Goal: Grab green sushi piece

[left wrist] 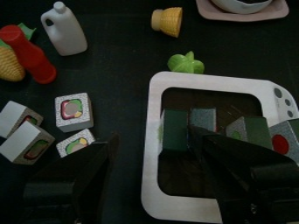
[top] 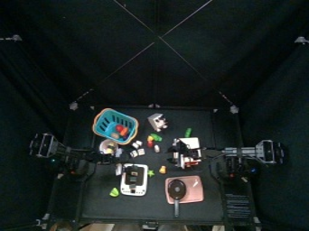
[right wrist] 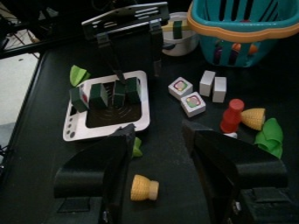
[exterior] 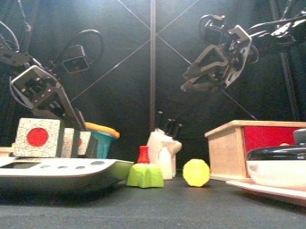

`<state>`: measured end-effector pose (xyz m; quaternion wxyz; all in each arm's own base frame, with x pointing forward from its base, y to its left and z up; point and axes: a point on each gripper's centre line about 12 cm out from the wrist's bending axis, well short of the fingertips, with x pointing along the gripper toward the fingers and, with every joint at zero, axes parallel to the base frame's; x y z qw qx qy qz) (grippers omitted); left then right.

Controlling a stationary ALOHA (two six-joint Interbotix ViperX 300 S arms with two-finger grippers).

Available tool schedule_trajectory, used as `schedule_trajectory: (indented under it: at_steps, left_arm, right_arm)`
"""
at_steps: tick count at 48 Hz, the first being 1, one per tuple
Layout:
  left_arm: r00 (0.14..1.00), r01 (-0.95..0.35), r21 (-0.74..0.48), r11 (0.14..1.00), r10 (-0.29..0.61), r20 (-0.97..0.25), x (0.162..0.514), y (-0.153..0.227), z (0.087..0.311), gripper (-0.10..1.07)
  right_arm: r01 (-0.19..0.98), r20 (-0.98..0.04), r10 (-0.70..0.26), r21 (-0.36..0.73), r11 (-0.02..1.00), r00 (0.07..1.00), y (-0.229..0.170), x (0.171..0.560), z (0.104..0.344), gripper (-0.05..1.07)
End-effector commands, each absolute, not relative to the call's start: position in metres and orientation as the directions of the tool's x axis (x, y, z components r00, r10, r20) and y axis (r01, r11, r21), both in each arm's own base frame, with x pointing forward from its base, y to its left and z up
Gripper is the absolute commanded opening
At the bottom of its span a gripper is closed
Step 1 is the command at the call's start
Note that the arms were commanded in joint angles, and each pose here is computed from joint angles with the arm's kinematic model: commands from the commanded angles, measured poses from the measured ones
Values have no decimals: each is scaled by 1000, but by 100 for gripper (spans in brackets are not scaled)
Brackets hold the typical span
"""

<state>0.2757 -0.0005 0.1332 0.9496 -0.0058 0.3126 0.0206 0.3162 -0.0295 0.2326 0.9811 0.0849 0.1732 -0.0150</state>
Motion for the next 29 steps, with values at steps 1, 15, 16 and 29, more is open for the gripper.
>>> schedule_trajectory:
  at_steps: [1,15,16,29]
  left_arm:
    - [819,-38,3,999,33,-573,283,-2,140,96]
    - [803,-37,4,999,32,-595,283,-2,133,96]
    - [802,-36,5,999,32,-596,283,-2,133,96]
    - [802,-39,5,999,34,-596,284,-1,132,95]
  right_arm:
    - [51,-318,3,160,986,948,-30,318,240,83]
    - [59,-325,-3,161,985,946,-32,319,238,83]
    - [59,-326,-4,159,985,945,-32,319,237,83]
    - [60,-329,-4,160,985,944,-32,319,236,83]
